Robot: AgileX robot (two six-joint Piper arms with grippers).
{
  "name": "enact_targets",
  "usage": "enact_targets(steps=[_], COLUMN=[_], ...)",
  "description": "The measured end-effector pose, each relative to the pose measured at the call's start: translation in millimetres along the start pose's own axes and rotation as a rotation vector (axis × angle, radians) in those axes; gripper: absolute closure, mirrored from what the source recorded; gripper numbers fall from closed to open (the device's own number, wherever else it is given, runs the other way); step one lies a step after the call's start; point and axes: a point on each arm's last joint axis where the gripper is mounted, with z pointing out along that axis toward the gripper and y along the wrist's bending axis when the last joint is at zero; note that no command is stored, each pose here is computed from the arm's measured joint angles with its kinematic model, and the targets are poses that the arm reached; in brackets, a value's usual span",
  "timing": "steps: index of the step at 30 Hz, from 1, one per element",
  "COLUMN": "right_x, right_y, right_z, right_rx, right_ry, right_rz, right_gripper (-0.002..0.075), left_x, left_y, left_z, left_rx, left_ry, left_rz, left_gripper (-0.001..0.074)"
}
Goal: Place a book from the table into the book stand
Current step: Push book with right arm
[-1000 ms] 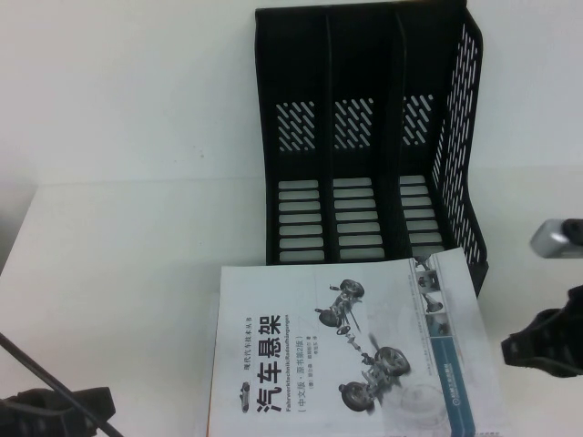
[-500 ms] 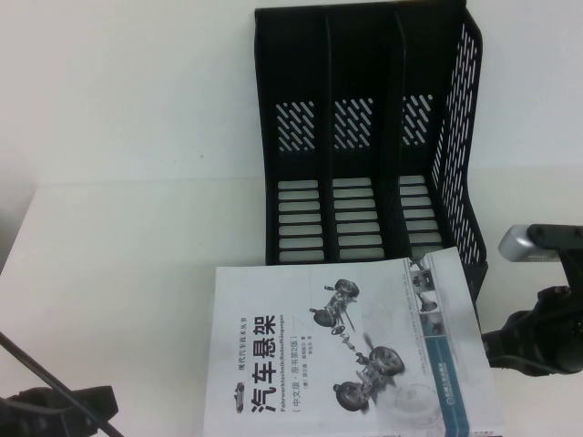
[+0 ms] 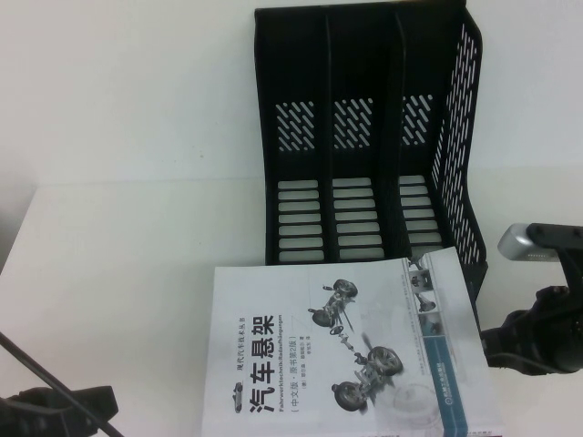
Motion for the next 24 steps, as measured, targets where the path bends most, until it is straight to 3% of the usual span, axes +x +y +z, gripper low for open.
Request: enact_targets(steps=[24], right_x=[3], right_y=[6], right_z=[-17], right_rx=[0.024], right_ry=[0.001], right_rz=[-0.057], right_gripper=[0.0727], left_x=[1], left_y=[0], left_z=[0], left_rx=[0.001], left_ry=[0.012], left_rz=[0.000], left_gripper=[0.0738])
